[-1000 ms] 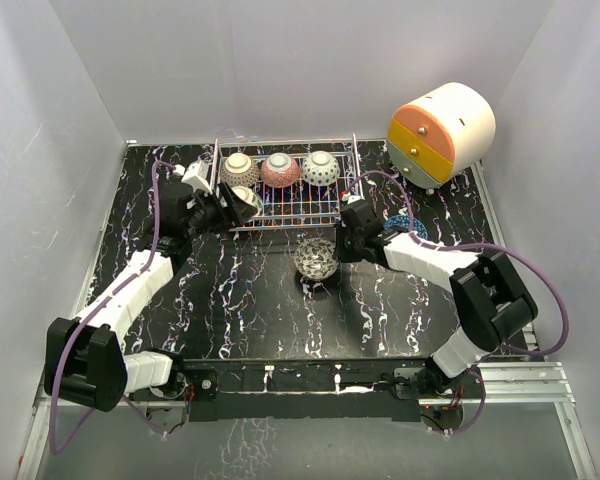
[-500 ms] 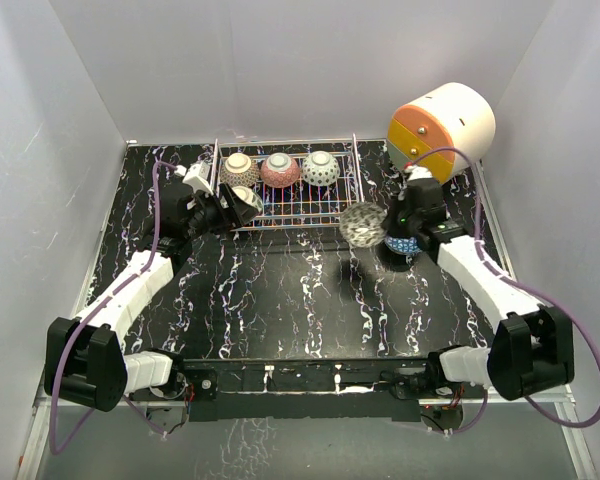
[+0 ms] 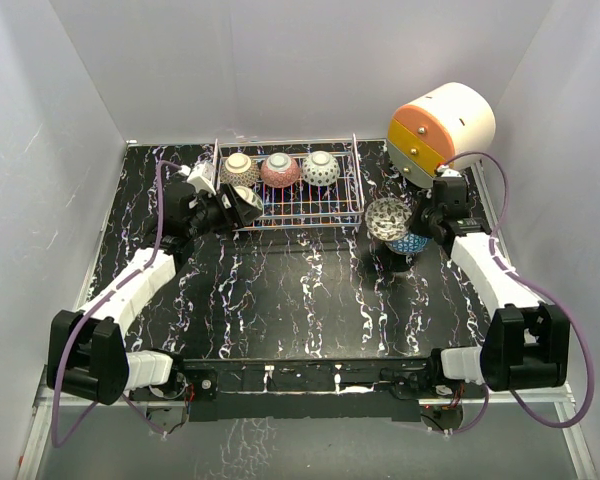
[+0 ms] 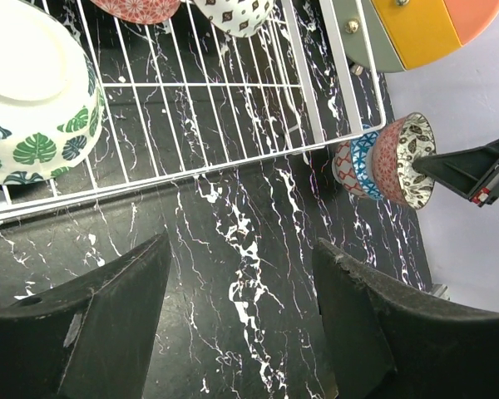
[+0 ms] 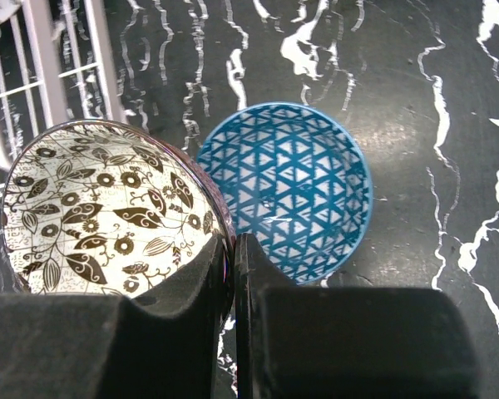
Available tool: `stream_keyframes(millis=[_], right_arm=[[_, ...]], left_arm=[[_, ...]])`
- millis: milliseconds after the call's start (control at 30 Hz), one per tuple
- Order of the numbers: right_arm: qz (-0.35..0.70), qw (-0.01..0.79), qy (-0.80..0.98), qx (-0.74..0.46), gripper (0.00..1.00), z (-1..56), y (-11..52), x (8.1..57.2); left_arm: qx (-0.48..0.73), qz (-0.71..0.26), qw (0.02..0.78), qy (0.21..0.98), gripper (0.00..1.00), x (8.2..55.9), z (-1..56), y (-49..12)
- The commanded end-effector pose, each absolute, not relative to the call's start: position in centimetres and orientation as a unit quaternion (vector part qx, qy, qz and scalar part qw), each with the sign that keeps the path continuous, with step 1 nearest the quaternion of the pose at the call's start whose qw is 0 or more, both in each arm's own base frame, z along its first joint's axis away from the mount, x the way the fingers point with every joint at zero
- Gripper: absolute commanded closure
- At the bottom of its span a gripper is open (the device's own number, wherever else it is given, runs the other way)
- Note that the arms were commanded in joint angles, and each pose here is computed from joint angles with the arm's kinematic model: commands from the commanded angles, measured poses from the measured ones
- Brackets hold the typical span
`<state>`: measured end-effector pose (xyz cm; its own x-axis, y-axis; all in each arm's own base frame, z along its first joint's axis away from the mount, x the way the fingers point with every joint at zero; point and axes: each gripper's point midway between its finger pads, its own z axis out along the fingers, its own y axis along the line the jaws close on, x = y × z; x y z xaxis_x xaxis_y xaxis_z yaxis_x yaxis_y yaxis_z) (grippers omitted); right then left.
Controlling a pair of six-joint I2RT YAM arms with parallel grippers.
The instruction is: Unload the bowls from the dish rack
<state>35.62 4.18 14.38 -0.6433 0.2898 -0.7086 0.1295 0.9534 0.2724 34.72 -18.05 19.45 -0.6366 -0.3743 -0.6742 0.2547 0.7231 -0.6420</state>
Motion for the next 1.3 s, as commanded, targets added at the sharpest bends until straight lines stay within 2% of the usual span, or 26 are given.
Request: stream_keyframes(millis=[0,500,700,767,933,1267], right_arm=[[0.1,0.438,0.878,0.163,0.92,15.1,2.3,37.5],[0.055,0.415,0.881,0.221,0.92,11.5,-1.3,37.4],[0.052,0.411,0.882,0.223,0.88,11.0,-1.4,37.6],[0.053,0.411,0.882,0.223,0.85,11.0,-1.4,37.6],[0.056,0.414,0.881,0.221,0.69,11.2,-1.3,37.6],[0.043,0.44,0.866,0.232,0.53,13.2,-2.0,37.1]], left_arm=[[-0.03,-0.389,0.421,0.819,0.33,34.6,19.7,-18.5],[-0.028,-0.387,0.418,0.821,0.33,34.5,19.4,-18.5],[-0.027,-0.388,0.417,0.821,0.33,34.4,19.4,-18.6],[-0.027,-0.389,0.417,0.821,0.33,34.4,19.4,-18.6],[-0.026,-0.389,0.417,0.821,0.33,34.3,19.4,-18.6],[-0.025,-0.391,0.419,0.819,0.33,34.3,19.6,-18.6]])
